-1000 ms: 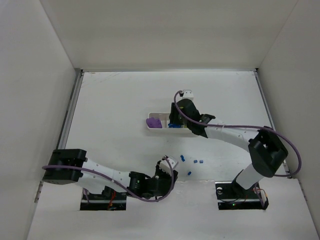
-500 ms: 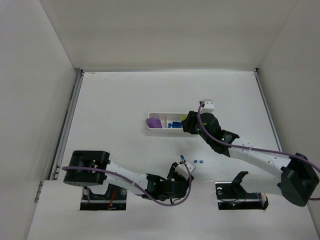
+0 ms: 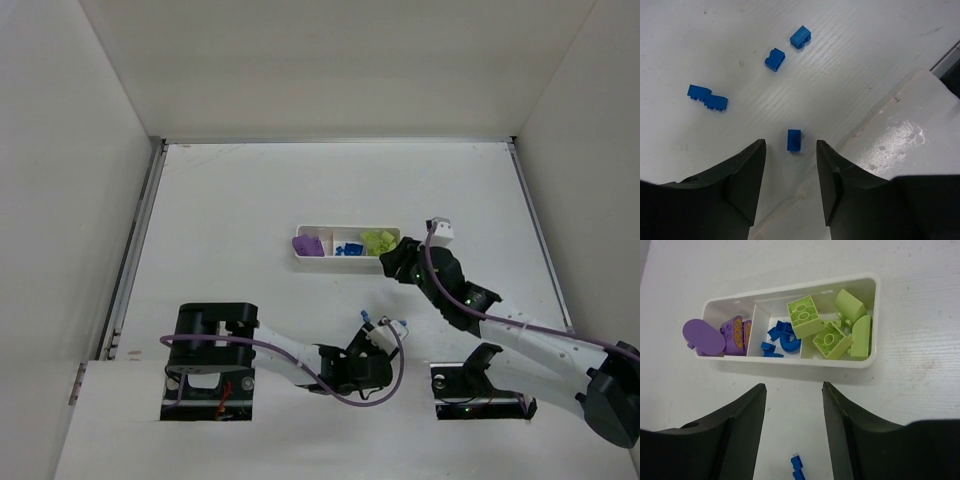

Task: Sort the legos into containers by color

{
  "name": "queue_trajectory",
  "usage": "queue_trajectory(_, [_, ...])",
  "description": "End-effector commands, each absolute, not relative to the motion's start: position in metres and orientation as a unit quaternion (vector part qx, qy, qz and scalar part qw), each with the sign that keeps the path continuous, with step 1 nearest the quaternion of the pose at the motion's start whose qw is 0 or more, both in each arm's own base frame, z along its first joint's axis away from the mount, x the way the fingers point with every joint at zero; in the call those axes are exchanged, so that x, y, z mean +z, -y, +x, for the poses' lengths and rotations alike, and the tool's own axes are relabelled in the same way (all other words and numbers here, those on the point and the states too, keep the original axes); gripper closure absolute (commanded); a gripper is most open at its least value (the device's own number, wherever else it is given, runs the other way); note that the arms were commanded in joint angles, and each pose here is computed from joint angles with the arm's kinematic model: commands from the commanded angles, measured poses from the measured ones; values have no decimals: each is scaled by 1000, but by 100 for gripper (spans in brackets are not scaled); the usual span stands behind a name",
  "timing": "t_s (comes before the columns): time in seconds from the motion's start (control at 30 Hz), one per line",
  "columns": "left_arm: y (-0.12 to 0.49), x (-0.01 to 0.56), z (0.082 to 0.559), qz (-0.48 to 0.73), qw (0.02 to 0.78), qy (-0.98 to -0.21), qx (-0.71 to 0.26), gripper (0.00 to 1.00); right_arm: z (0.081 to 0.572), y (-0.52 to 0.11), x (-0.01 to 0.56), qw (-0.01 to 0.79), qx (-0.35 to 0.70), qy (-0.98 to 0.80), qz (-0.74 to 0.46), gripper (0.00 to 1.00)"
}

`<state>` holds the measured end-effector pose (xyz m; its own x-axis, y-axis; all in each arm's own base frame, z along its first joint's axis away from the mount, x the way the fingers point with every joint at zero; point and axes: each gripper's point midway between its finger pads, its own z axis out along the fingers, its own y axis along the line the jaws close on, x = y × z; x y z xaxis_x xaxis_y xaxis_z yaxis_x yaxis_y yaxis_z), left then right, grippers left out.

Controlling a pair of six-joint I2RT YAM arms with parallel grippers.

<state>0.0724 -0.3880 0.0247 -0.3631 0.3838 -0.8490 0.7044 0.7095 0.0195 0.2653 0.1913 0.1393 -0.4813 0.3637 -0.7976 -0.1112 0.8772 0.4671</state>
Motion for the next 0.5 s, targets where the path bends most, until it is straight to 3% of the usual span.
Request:
queue_trajectory(0.0, [399,33,80,332,467,-800,-178,60,267,-191,156,523,263,-804,100,46])
queue_trajectory(0.13, [400,30,84,328,469,-801,-176,72,264,-184,147,517,254,-809,115,49])
queue_trajectory(0.23, [401,30,87,322,473,-800,-181,86,261,-172,135,510,229,-818,138,58])
queue_trajectory(0.33, [400,41,89,308,482,-796,-197,90,252,-164,122,496,202,-831,152,68])
queue_trajectory(0.47, [387,72,110,262,500,-797,-216,90,238,-154,118,492,177,-836,164,69])
